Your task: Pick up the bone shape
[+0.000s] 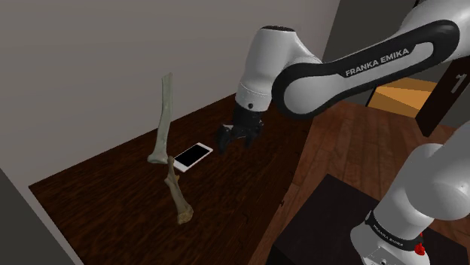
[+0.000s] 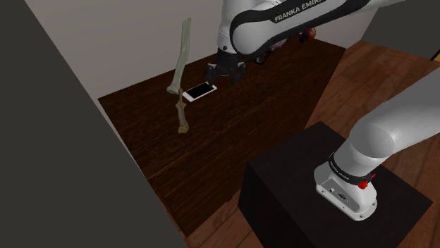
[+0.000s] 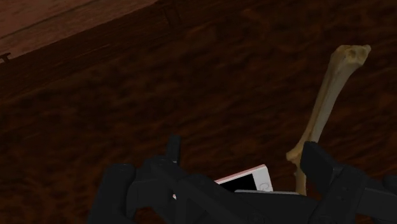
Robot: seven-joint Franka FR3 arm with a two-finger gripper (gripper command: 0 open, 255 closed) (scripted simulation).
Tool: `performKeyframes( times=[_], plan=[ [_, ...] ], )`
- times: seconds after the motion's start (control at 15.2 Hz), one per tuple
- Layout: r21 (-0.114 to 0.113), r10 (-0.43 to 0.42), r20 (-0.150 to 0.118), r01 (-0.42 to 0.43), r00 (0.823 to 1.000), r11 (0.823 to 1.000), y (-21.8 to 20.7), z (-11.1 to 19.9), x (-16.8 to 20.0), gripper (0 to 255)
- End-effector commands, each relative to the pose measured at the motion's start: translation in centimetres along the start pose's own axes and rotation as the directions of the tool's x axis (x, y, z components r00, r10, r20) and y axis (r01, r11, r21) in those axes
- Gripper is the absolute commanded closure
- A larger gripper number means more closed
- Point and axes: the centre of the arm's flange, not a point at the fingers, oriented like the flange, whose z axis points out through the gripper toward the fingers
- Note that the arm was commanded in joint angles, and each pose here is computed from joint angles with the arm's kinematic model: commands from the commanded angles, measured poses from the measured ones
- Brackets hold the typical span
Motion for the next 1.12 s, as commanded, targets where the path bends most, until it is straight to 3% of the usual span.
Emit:
performKeyframes(
  times=[0.0, 0.92, 1.06],
  plan=[
    [0.000, 0.009, -0.012, -0.009, 1.000, 1.000, -2.2, 1.7, 0.4, 0],
    [-0.019, 0.066, -0.089, -0.068, 0.994, 0.997, -16.0, 13.8, 3.5, 0],
    [-0.019, 0.067, -0.090, -0.069, 0.994, 0.997, -16.1, 14.5, 3.4, 0]
  ],
)
